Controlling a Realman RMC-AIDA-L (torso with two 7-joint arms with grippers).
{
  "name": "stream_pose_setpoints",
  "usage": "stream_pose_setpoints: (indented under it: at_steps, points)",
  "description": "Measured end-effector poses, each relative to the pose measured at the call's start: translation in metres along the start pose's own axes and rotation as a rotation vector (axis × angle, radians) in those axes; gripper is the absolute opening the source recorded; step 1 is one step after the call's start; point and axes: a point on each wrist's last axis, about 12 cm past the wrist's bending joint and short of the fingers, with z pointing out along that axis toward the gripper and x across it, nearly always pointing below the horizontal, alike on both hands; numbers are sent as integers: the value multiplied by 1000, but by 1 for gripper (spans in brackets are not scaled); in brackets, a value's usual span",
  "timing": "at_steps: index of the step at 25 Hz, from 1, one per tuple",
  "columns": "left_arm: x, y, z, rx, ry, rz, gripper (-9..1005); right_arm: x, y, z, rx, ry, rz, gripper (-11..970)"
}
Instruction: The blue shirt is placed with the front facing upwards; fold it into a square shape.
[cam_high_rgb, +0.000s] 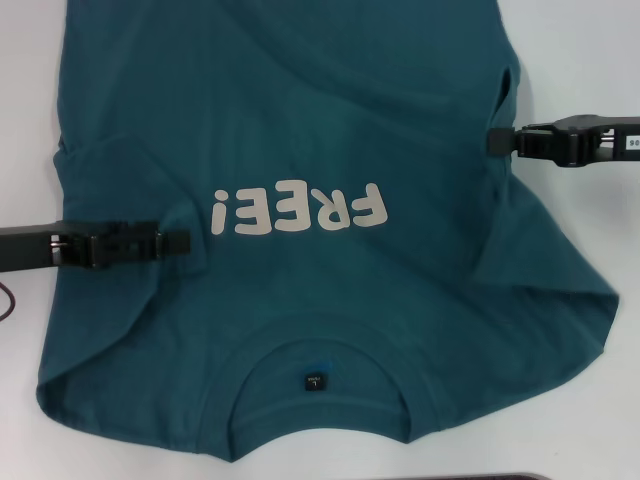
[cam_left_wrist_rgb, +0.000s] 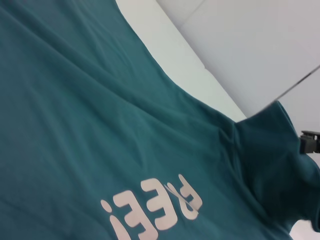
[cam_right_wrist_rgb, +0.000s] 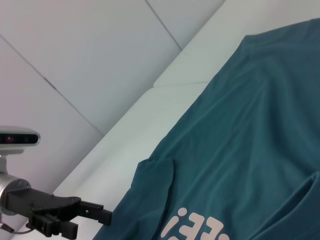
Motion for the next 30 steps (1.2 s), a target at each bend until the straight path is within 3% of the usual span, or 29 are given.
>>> stream_pose_setpoints:
  at_steps: [6, 22, 30]
  points:
    - [2, 0, 0, 2, 7, 0, 890, -2, 1, 10, -3, 3, -3, 5]
    - [5, 1, -3, -6, 6, -7, 890, -2, 0, 45, -3, 23, 4, 188]
    - [6, 0, -3, 0, 8, -6, 890, -2, -2, 36, -5, -16, 13, 365]
